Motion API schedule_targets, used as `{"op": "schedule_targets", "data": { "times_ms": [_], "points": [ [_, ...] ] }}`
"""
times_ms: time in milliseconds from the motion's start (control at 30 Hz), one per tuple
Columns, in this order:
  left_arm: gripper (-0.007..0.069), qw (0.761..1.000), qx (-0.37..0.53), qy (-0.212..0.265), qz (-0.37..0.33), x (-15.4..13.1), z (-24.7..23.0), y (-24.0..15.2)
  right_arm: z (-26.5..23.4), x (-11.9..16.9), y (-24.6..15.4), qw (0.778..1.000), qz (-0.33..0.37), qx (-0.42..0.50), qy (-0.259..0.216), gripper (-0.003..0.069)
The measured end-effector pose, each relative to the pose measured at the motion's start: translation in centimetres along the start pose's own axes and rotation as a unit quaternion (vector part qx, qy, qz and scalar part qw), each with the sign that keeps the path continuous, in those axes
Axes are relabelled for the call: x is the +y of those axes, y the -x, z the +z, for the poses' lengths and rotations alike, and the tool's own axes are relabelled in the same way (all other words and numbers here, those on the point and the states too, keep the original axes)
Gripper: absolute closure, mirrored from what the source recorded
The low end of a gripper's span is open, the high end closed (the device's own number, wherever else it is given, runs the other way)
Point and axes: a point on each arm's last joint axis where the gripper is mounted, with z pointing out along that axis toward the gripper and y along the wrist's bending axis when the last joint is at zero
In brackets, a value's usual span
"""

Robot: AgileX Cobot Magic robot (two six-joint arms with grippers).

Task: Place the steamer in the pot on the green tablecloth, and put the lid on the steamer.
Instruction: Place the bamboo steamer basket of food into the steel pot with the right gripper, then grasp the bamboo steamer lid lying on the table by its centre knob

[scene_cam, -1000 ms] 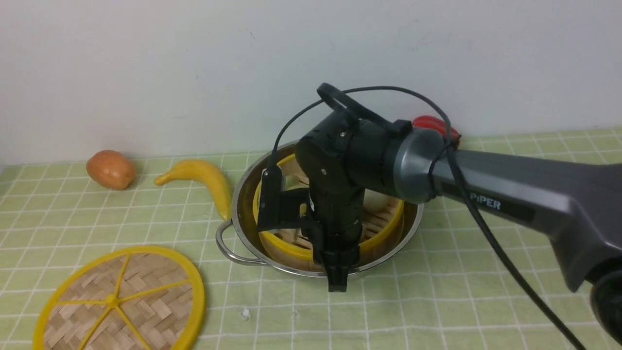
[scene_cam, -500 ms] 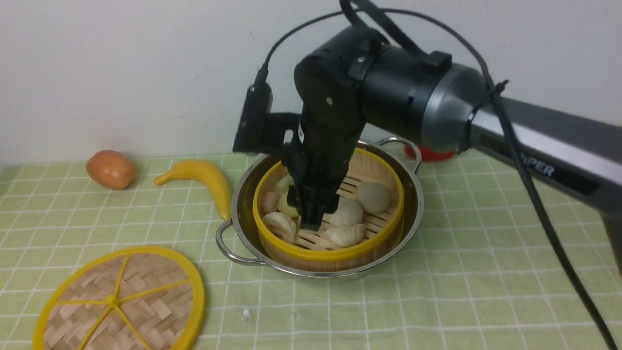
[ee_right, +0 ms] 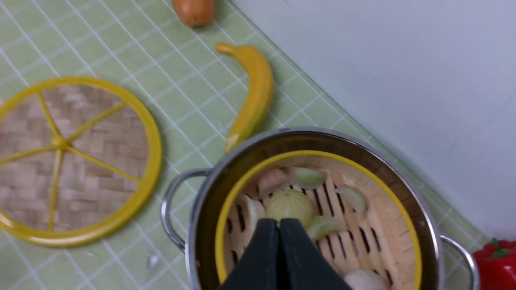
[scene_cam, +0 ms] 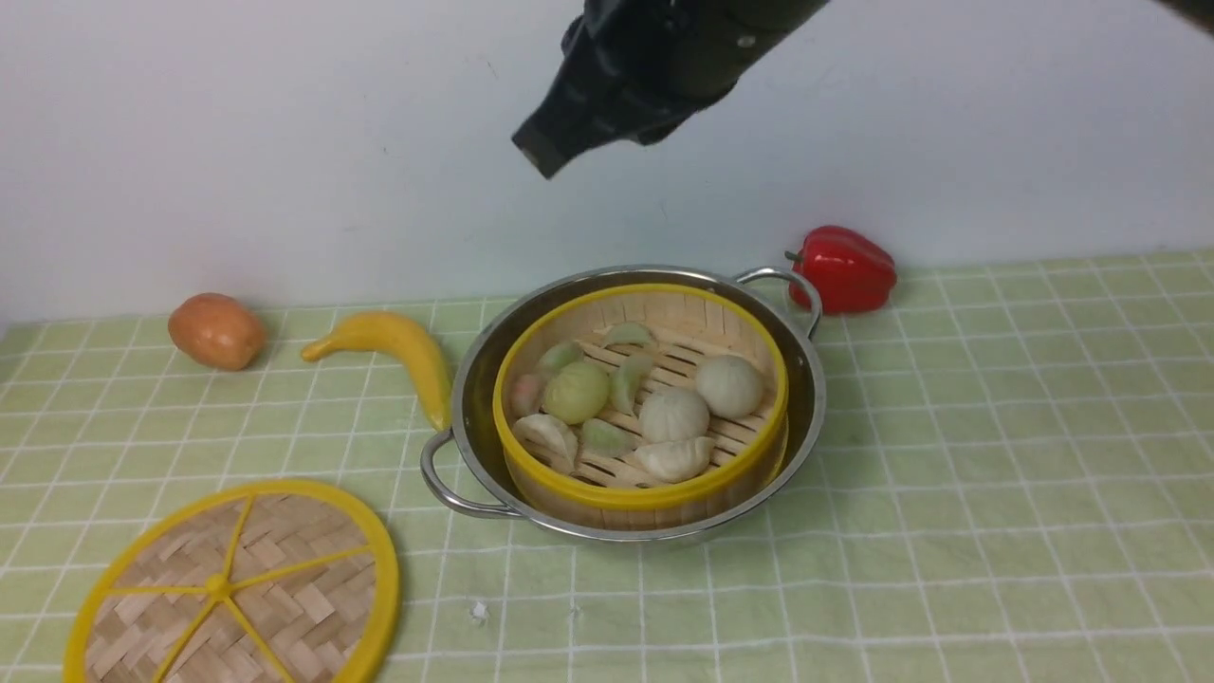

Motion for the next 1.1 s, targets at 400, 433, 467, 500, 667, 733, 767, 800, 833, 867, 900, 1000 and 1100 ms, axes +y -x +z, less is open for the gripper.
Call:
{"op": "schedule_targets", "data": {
  "times_ms": [400, 433, 467, 500, 667, 733, 767, 800, 833, 867, 900, 1000, 1100],
  "points": [
    [0.0382, 1.0, 0.0, 0.0, 0.0, 0.0, 0.0, 0.0, -1.1, 0.0, 0.1, 1.0, 0.006, -0.008, 0.003, 0.0662],
    [0.0382, 1.0, 0.0, 0.0, 0.0, 0.0, 0.0, 0.0, -1.7, -0.2, -0.2, 1.0, -0.001, -0.008, -0.005, 0.0659],
    [0.0382, 1.0, 0.0, 0.0, 0.0, 0.0, 0.0, 0.0, -2.0, -0.3, -0.6, 1.0, -0.003, -0.004, -0.009, 0.0657],
    [0.0382, 1.0, 0.0, 0.0, 0.0, 0.0, 0.0, 0.0, -2.7, -0.4, -1.2, 1.0, -0.005, 0.0, -0.013, 0.0654],
    [0.0382, 1.0, 0.0, 0.0, 0.0, 0.0, 0.0, 0.0, -9.6, -0.9, -6.6, 0.999, -0.012, 0.006, -0.029, 0.0634],
    [0.0382, 1.0, 0.0, 0.0, 0.0, 0.0, 0.0, 0.0, -10.6, -1.1, -8.6, 0.999, -0.015, 0.017, -0.036, 0.0626],
    [0.0382, 1.0, 0.0, 0.0, 0.0, 0.0, 0.0, 0.0, -12.5, -1.5, -11.4, 0.999, -0.011, 0.019, -0.045, 0.0616],
    [0.0382, 1.0, 0.0, 0.0, 0.0, 0.0, 0.0, 0.0, -13.4, -1.8, -13.1, 0.999, -0.005, 0.016, -0.05, 0.0609],
    [0.0382, 1.0, 0.0, 0.0, 0.0, 0.0, 0.0, 0.0, -14.1, -2.0, -14.5, 0.998, 0.006, 0.006, -0.058, 0.0601],
    [0.0382, 1.0, 0.0, 0.0, 0.0, 0.0, 0.0, 0.0, -15.0, -2.4, -16.5, 0.997, 0.027, -0.014, -0.067, 0.0591],
    [0.0382, 1.0, 0.0, 0.0, 0.0, 0.0, 0.0, 0.0, -15.5, -2.5, -16.6, 0.997, 0.031, -0.022, -0.069, 0.0591],
    [0.0382, 1.0, 0.0, 0.0, 0.0, 0.0, 0.0, 0.0, -16.6, -3.2, -21.3, 0.988, 0.083, -0.095, -0.092, 0.0564],
    [0.0382, 1.0, 0.0, 0.0, 0.0, 0.0, 0.0, 0.0, -17.5, -3.6, -26.9, 0.963, 0.121, -0.199, -0.135, 0.0532]
  ]
}}
